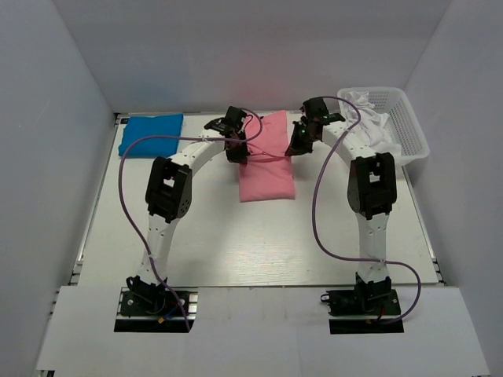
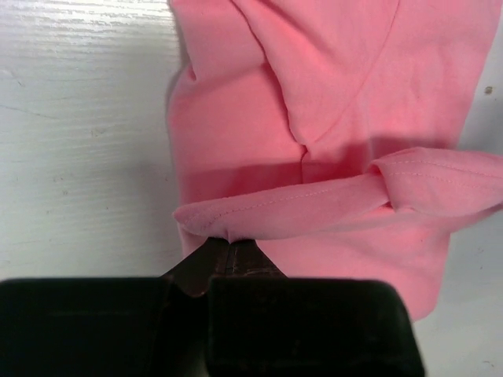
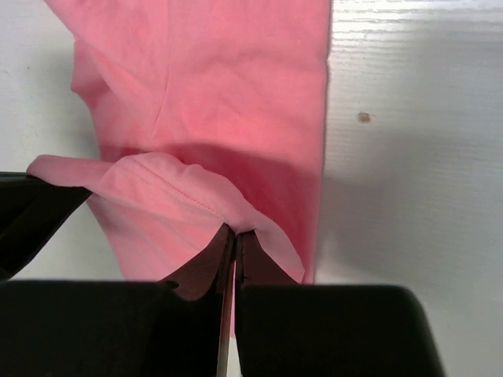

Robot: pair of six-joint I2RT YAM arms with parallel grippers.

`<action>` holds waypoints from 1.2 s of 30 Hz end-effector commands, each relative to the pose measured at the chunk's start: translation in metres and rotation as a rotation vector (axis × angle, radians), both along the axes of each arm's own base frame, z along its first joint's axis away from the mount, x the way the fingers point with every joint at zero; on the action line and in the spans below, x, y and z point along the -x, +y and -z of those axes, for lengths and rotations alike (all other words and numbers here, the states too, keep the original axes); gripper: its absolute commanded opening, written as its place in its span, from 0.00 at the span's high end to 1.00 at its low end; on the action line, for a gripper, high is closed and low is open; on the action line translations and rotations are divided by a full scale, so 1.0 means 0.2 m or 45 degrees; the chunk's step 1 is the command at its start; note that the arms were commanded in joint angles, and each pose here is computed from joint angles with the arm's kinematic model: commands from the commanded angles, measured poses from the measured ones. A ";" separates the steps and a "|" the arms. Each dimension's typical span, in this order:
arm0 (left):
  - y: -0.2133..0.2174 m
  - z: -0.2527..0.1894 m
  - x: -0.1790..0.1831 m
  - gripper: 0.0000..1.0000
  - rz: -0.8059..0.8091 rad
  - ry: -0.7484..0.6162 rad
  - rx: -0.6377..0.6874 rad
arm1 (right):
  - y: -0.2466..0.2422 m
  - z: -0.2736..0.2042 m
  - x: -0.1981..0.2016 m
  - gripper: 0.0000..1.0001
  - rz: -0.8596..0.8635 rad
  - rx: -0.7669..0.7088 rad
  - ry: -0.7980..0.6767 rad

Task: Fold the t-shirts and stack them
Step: Fold the folded rectangular tshirt in 1/3 of the way

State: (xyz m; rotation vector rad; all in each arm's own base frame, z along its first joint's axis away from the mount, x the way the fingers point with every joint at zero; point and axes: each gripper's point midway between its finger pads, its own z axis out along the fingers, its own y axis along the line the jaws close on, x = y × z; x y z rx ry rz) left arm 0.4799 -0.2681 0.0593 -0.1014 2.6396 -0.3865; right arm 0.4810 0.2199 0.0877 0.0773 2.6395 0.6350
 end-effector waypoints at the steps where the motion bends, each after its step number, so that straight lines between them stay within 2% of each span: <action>1: -0.02 -0.12 -0.09 1.00 0.021 -0.096 0.064 | 0.06 -0.02 -0.10 1.00 -0.034 -0.112 -0.048; 2: 0.00 -0.13 -0.12 0.99 0.010 -0.114 0.072 | 0.07 -0.02 -0.11 0.92 -0.047 -0.132 -0.052; 3: -0.02 -0.14 -0.12 0.85 0.008 -0.117 0.093 | 0.08 -0.02 -0.14 0.84 -0.047 -0.156 -0.076; 5: -0.01 -0.12 -0.18 0.66 -0.031 -0.125 0.114 | 0.11 -0.08 -0.22 0.42 -0.050 -0.209 -0.146; 6: 0.01 -0.17 -0.25 0.52 -0.051 -0.175 0.136 | 0.12 -0.10 -0.26 0.18 -0.036 -0.248 -0.157; 7: 0.05 -0.19 -0.31 0.01 -0.112 -0.194 0.132 | 0.11 -0.16 -0.31 0.10 -0.027 -0.267 -0.205; 9: 0.17 -0.24 -0.46 0.00 -0.250 -0.216 0.165 | 0.11 -0.24 -0.41 0.10 -0.011 -0.314 -0.295; 11: 0.27 -0.32 -0.52 0.00 -0.326 -0.197 0.241 | 0.08 -0.37 -0.47 0.10 0.000 -0.347 -0.362; 12: 0.27 -0.29 -0.53 0.00 -0.320 -0.196 0.266 | 0.09 -0.40 -0.45 0.10 -0.012 -0.370 -0.364; 13: 0.27 -0.43 -0.52 0.00 -0.303 -0.260 0.308 | 0.08 -0.42 -0.45 0.10 -0.034 -0.352 -0.386; 14: 0.28 -0.48 -0.51 0.00 -0.295 -0.281 0.337 | 0.07 -0.41 -0.41 0.10 -0.040 -0.340 -0.370; 15: 0.29 -0.41 -0.45 0.00 -0.281 -0.251 0.326 | 0.07 -0.45 -0.37 0.10 -0.052 -0.326 -0.383; 16: 0.29 -0.57 -0.44 0.00 -0.262 -0.342 0.353 | 0.05 -0.45 -0.32 0.10 -0.072 -0.294 -0.383; 18: 0.26 -0.54 -0.34 0.00 -0.183 -0.330 0.305 | 0.03 -0.35 -0.21 0.10 -0.106 -0.264 -0.329; 19: 0.27 -0.54 -0.30 0.00 -0.173 -0.311 0.287 | 0.03 -0.40 -0.16 0.10 -0.127 -0.269 -0.350; 22: 0.23 -0.49 -0.13 0.00 -0.113 -0.197 0.314 | 0.06 -0.33 -0.02 0.10 -0.223 -0.264 -0.307; 23: 0.26 -0.38 -0.05 0.00 -0.111 -0.121 0.279 | 0.07 -0.29 0.02 0.10 -0.260 -0.252 -0.296; 25: 0.28 -0.40 0.05 0.00 -0.097 -0.103 0.293 | 0.16 -0.26 0.11 0.10 -0.361 -0.270 -0.279; 26: 0.31 -0.30 0.15 0.00 -0.104 -0.030 0.267 | 0.18 -0.24 0.12 0.10 -0.375 -0.263 -0.265; 27: 0.32 -0.29 0.19 0.00 -0.106 -0.017 0.262 | 0.23 -0.21 0.15 0.10 -0.409 -0.268 -0.253; 32: 0.47 -0.36 0.45 0.00 -0.154 -0.031 0.173 | 0.36 -0.09 0.14 0.10 -0.448 -0.274 -0.188; 35: 0.53 -0.36 0.58 0.00 -0.181 -0.033 0.167 | 0.42 -0.04 0.08 0.10 -0.428 -0.270 -0.188; 36: 0.53 -0.43 0.60 0.00 -0.193 -0.085 0.200 | 0.45 -0.06 0.06 0.10 -0.414 -0.283 -0.193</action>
